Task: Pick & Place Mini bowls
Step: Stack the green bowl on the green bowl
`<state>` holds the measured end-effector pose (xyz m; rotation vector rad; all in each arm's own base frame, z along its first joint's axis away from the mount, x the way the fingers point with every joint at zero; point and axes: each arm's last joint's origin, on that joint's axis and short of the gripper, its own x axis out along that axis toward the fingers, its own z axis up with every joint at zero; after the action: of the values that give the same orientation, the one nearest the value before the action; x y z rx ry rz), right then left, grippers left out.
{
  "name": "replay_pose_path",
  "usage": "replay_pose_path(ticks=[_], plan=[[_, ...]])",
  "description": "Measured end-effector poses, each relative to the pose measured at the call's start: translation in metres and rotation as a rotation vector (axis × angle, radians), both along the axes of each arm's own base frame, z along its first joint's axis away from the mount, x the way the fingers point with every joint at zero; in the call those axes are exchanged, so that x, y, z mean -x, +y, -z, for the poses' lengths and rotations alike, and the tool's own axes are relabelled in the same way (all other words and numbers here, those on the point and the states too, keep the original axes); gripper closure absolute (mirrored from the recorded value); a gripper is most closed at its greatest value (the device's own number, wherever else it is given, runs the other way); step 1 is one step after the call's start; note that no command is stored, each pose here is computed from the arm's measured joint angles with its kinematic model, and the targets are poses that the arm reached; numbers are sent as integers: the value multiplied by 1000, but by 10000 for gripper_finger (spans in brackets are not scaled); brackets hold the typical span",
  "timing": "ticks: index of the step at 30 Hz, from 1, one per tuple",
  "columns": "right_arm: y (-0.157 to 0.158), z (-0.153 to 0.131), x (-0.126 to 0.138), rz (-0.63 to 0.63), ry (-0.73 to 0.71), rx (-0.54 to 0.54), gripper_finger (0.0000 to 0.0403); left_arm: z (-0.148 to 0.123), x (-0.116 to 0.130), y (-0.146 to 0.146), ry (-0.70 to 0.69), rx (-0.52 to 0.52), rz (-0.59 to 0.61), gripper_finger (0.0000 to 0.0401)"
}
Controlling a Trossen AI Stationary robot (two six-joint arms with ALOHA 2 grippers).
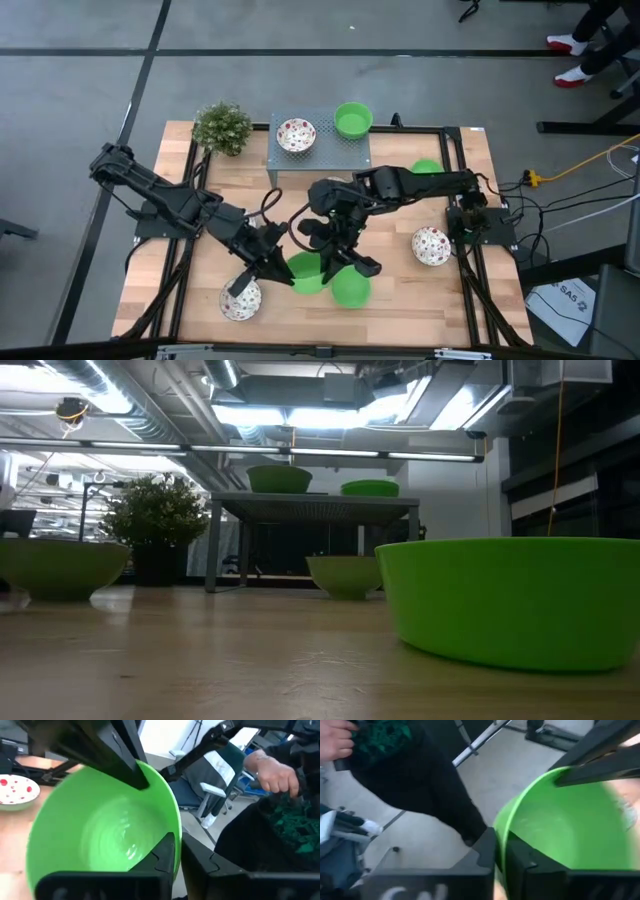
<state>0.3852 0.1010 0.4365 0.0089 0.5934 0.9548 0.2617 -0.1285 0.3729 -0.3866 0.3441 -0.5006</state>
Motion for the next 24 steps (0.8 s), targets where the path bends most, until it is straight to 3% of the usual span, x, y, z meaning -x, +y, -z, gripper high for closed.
replay_pose_path(ticks=[5,13,19,24], plan=[[-5,6,4,32,83,39,390,1,-6,13,17,2,-51,348],[-17,18,18,149,269,202,395,3,-8,55,72,-62,-189,278],[-36,25,21,303,334,363,396,-4,-4,91,52,-113,-339,238],[-57,26,18,445,350,433,395,-10,1,112,31,-115,-418,228]])
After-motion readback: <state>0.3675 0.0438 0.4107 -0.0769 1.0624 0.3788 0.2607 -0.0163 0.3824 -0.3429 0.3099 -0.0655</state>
